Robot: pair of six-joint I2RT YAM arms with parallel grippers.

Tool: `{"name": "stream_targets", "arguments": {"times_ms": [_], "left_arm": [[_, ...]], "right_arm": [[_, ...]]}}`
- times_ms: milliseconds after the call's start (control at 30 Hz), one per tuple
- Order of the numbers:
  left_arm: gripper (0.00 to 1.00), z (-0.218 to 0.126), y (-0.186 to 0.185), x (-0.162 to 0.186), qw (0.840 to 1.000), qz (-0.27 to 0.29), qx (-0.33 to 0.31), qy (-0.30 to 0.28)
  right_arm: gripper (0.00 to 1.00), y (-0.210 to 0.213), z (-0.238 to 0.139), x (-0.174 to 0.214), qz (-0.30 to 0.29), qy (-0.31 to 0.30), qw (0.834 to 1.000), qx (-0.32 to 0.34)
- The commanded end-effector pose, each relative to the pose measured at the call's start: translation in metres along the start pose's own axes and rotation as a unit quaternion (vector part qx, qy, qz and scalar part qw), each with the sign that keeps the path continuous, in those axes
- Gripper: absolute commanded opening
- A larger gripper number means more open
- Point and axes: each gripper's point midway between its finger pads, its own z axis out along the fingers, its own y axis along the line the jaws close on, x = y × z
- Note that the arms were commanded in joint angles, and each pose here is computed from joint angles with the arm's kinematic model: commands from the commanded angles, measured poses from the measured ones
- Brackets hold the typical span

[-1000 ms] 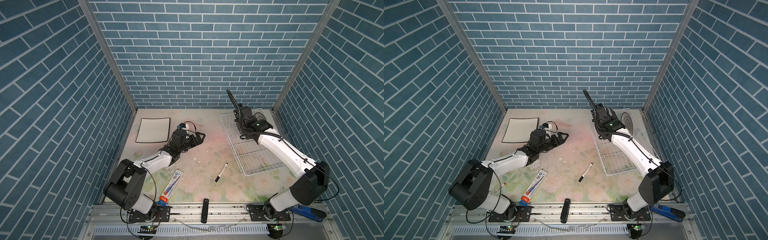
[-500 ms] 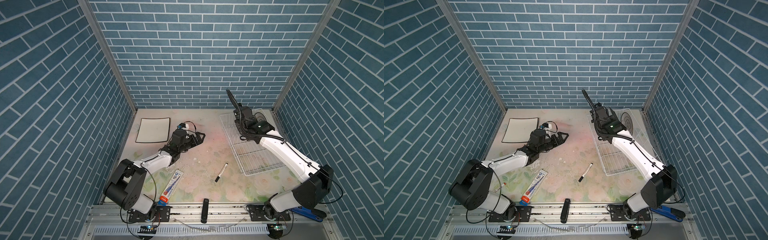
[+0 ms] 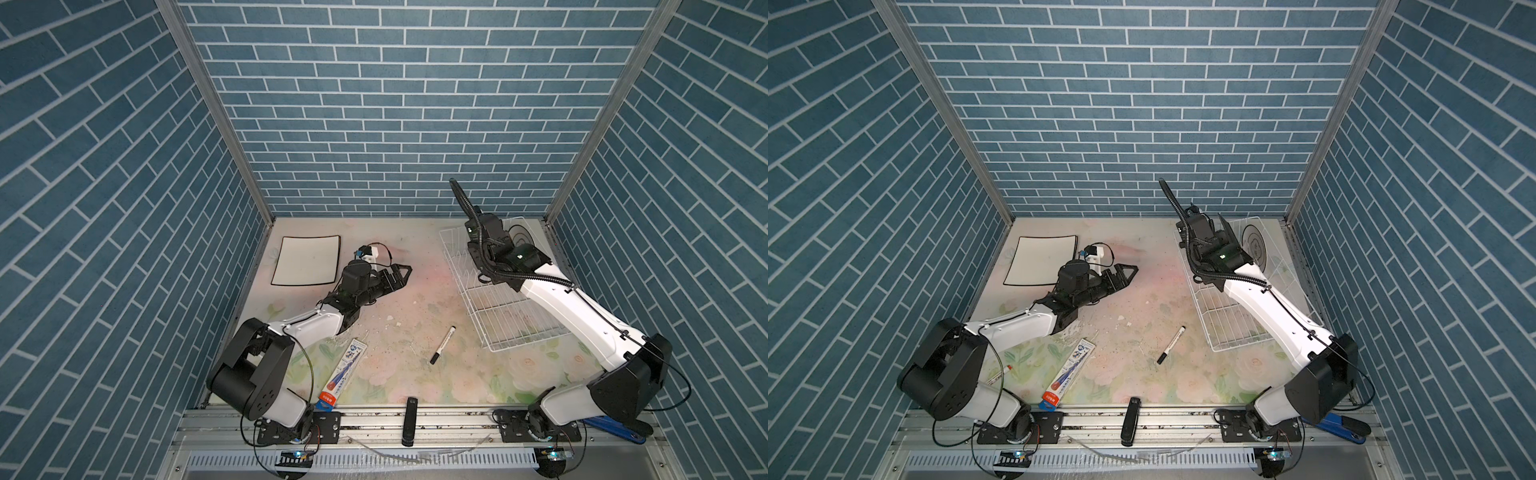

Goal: Unload the plates from the dish rack

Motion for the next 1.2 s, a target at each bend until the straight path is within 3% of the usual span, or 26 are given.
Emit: {"name": "stream_targets", "arguments": {"times_ms": [0, 733, 933, 1067, 1167], "left_arm": [[1.00, 0.001, -0.002, 0.004, 1.000, 0.004, 0.011, 0.001], [1.00, -0.011, -0.008, -0.011, 0.999, 0.001, 0.041, -0.011], [1.00, -0.012, -0.013, -0.015, 0.998, -0.008, 0.055, -0.014], [1.00, -0.018, -0.019, -0.016, 0.998, -0.003, 0.058, -0.014], [1.00, -0.023, -0.022, -0.022, 0.998, 0.004, 0.055, -0.027]], "right_arm": [[0.00, -0.045, -0.038, -0.049, 0.088, -0.093, 0.991, 0.046], [0.00, -0.032, -0.091, -0.085, 0.176, -0.173, 0.966, -0.082], [0.00, -0.012, -0.112, -0.099, 0.233, -0.190, 0.936, -0.183], [0.00, -0.007, -0.133, -0.114, 0.271, -0.222, 0.903, -0.249], [0.00, -0.005, -0.140, -0.120, 0.282, -0.228, 0.892, -0.269]]}}
